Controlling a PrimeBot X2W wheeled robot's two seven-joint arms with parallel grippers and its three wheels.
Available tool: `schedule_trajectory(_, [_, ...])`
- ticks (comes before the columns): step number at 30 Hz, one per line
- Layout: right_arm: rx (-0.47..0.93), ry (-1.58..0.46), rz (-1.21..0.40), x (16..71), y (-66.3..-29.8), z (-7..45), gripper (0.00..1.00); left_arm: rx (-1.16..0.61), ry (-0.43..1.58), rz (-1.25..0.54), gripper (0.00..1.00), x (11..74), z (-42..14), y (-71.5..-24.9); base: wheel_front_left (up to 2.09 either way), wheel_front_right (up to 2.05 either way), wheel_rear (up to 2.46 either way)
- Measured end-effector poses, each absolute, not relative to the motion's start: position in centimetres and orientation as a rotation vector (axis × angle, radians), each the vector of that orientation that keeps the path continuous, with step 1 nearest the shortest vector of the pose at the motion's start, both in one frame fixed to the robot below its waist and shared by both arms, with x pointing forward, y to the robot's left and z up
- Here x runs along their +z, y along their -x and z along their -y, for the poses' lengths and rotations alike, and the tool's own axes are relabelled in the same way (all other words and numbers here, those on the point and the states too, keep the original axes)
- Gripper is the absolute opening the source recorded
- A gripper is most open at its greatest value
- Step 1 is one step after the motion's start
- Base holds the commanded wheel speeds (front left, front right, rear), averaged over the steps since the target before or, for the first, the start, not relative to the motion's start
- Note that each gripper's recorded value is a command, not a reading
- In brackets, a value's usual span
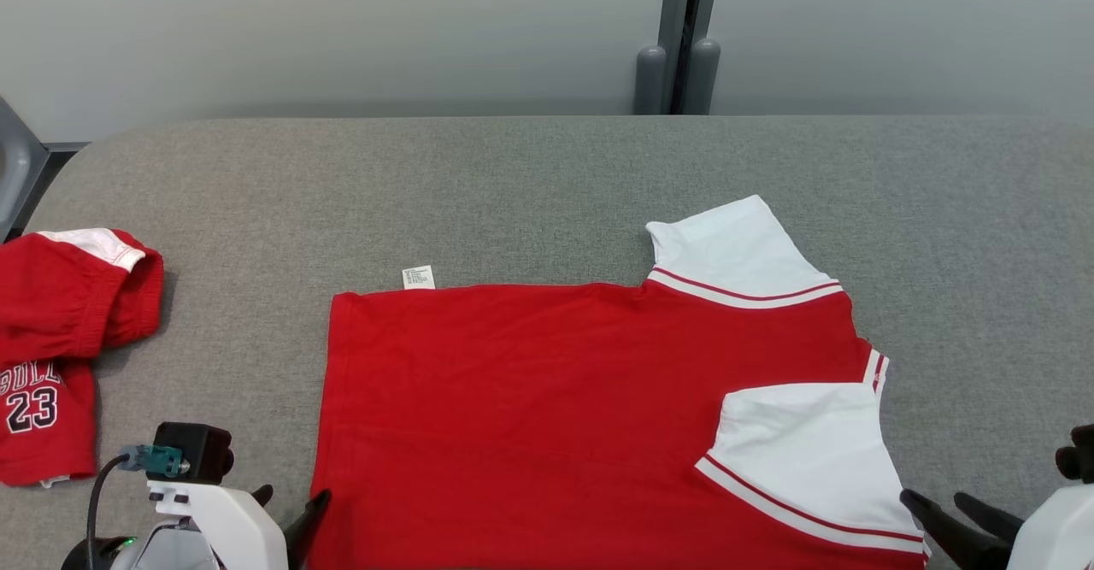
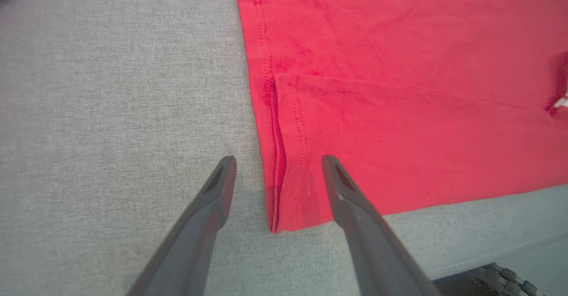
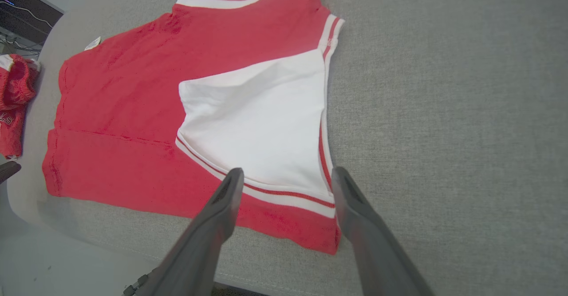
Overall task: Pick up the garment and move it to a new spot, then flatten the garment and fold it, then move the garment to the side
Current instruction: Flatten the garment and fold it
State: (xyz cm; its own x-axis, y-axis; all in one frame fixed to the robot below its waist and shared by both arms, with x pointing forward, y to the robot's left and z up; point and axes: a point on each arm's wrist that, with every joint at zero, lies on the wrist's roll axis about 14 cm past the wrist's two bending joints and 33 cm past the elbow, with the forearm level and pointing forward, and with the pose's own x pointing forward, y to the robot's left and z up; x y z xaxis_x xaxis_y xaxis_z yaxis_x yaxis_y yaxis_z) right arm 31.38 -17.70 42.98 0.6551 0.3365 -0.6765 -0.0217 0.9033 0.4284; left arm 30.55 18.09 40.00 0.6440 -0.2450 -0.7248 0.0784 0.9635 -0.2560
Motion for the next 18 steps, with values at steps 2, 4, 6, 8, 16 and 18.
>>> schedule_trajectory(2, [0.216, -0.380, -0.810, 43.6, -32.1, 17.9, 1.00, -0.184, 0.192, -0.840, 1.00, 40.3, -18.4, -31.0, 0.00, 0.00, 0.00])
schedule_trajectory(4, [0.221, -0.353, -0.771, 44.5, -33.3, 18.2, 1.00, -0.190, 0.159, -0.820, 1.00, 40.7, -18.8, -32.0, 0.00, 0.00, 0.00])
schedule_trajectory(6, [0.230, -0.322, -0.734, 45.5, -34.6, 18.3, 1.00, -0.193, 0.141, -0.789, 1.00, 41.6, -19.0, -33.5, 0.00, 0.00, 0.00])
schedule_trajectory(8, [0.246, -0.310, -0.703, 46.3, -36.1, 17.9, 1.00, -0.188, 0.121, -0.759, 1.00, 42.1, -19.3, -35.1, 0.00, 0.00, 0.00])
schedule_trajectory(16, [0.310, -0.313, -0.626, 47.6, -43.2, 15.6, 1.00, -0.183, 0.091, -0.667, 1.00, 42.7, -19.5, -41.8, 0.00, 0.00, 0.00])
schedule_trajectory(18, [0.318, -0.294, -0.616, 47.6, -45.0, 15.2, 1.00, -0.183, 0.079, -0.678, 1.00, 41.9, -19.5, -42.7, 0.00, 0.00, 0.00])
